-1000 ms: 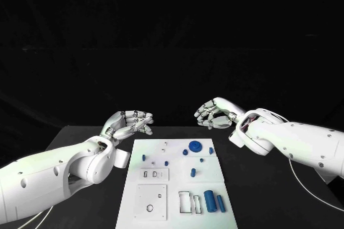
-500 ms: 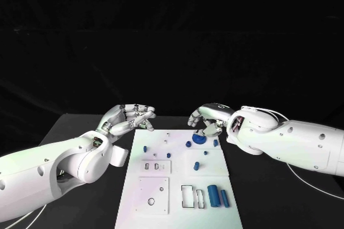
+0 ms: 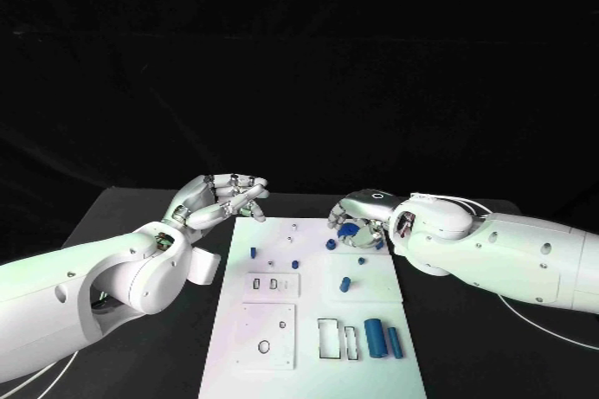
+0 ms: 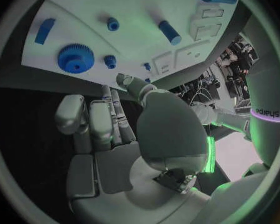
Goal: Assemble the parts on the task board
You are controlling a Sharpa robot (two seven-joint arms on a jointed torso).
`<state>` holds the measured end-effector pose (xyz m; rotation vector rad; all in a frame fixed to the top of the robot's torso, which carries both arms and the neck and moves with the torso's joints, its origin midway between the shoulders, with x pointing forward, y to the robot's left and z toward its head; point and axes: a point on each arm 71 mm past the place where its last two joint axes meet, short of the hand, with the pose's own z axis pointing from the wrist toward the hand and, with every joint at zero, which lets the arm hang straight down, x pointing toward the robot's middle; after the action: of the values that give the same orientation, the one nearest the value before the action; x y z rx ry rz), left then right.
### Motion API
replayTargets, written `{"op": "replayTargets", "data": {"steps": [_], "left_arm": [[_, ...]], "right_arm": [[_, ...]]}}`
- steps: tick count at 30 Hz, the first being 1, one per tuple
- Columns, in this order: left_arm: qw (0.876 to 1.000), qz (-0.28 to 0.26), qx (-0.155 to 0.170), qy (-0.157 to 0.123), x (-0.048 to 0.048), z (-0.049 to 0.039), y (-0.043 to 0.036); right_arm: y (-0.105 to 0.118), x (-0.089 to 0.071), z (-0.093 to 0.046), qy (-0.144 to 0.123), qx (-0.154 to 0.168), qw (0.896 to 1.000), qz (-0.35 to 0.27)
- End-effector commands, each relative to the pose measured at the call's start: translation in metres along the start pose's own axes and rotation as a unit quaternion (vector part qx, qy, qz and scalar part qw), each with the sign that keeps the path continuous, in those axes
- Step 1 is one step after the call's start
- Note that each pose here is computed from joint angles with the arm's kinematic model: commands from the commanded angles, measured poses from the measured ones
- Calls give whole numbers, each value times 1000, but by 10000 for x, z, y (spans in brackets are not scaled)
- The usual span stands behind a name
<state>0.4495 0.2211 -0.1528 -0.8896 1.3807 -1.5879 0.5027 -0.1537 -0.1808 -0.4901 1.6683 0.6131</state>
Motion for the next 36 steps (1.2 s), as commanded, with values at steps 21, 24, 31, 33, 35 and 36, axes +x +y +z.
{"op": "replayTargets", "data": {"steps": [21, 24, 31, 33, 35, 36], "left_arm": [[1000, -14, 5, 7, 21, 9, -75], [1000, -14, 5, 8, 23, 10, -79], [1000, -15, 4, 9, 19, 8, -83], [1000, -16, 3, 9, 19, 8, -84], [1000, -16, 3, 9, 19, 8, -85], [1000, -16, 3, 9, 19, 8, -85]], "right_arm": [[34, 173, 102, 24, 5, 1000, -13], [20, 178, 104, 24, 8, 1000, -13], [-1, 181, 108, 24, 13, 1000, -14], [-2, 182, 113, 25, 13, 999, -14], [-3, 185, 118, 26, 14, 999, -15], [-4, 188, 120, 26, 14, 999, -15]]}}
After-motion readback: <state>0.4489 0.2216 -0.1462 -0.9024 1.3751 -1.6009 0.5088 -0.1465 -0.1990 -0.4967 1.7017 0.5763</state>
